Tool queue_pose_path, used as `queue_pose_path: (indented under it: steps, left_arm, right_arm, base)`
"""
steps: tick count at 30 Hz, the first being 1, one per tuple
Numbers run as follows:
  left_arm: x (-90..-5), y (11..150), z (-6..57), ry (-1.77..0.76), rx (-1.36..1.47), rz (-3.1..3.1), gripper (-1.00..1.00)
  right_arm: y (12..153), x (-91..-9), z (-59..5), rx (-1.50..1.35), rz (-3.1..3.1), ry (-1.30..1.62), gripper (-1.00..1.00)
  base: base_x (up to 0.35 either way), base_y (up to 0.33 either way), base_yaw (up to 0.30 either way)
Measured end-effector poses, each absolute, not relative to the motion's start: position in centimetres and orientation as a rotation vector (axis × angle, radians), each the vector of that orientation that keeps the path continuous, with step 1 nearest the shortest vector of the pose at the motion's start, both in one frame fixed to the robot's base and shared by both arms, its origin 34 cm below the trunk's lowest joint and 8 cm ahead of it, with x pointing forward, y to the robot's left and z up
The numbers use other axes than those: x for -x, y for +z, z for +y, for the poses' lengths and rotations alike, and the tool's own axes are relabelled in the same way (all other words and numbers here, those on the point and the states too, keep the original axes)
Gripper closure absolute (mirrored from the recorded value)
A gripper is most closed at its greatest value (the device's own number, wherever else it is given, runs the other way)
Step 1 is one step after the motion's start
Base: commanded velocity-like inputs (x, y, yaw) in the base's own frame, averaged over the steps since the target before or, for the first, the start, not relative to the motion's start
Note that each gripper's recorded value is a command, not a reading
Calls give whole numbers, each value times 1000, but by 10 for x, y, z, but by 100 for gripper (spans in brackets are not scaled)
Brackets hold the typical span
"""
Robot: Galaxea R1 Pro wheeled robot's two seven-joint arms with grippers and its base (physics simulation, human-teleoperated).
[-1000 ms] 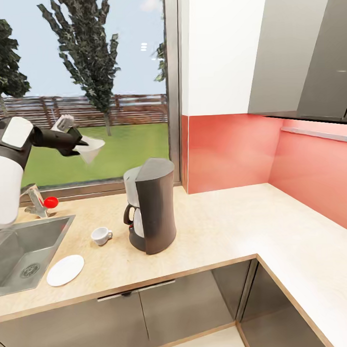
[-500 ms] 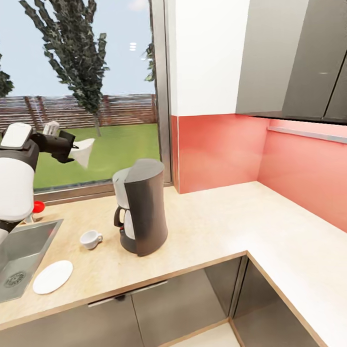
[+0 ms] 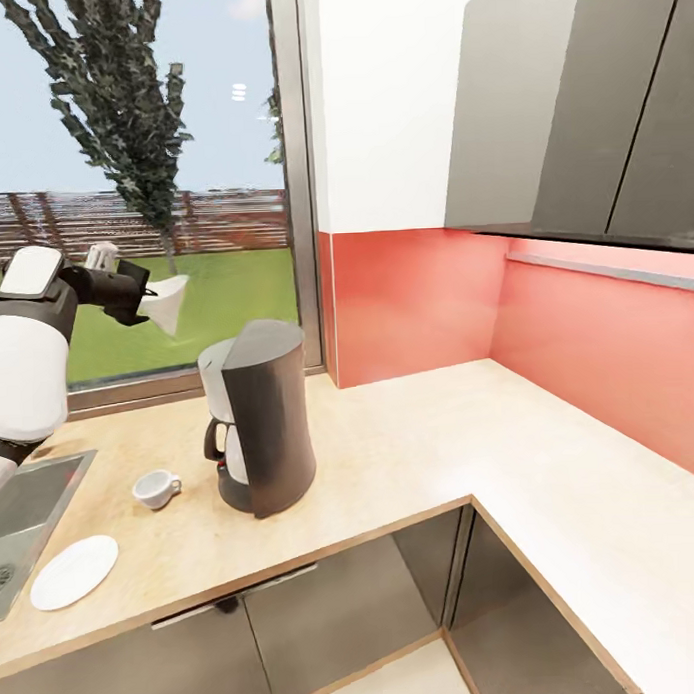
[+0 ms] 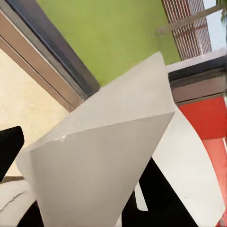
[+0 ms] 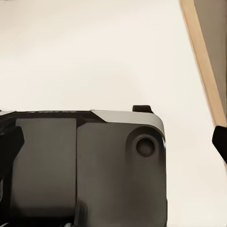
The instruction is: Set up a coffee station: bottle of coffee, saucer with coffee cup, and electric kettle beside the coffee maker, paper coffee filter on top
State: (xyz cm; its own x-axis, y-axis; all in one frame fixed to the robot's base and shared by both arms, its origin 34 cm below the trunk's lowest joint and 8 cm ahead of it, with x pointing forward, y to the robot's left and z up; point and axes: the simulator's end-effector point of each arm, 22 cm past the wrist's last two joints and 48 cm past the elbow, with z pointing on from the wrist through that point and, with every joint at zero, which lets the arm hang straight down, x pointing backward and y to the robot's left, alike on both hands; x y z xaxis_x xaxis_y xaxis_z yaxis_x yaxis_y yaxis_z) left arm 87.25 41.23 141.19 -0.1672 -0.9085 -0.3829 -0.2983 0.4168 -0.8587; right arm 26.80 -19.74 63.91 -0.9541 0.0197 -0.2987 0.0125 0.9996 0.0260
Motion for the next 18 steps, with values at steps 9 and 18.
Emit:
queue_pose_path:
  steps: [9,18]
  left_arm:
    - [-872,1413,414,-784,1059,1691,100]
    - [-872,1411,412,-793,1050,1708,100]
  right_arm:
    - [639,-268,-197,-22,2838,34,-100]
    - [640,-271,-198,-23,2823,32,-100]
  base:
    - [0,0,-253]
    - [0,0,-23]
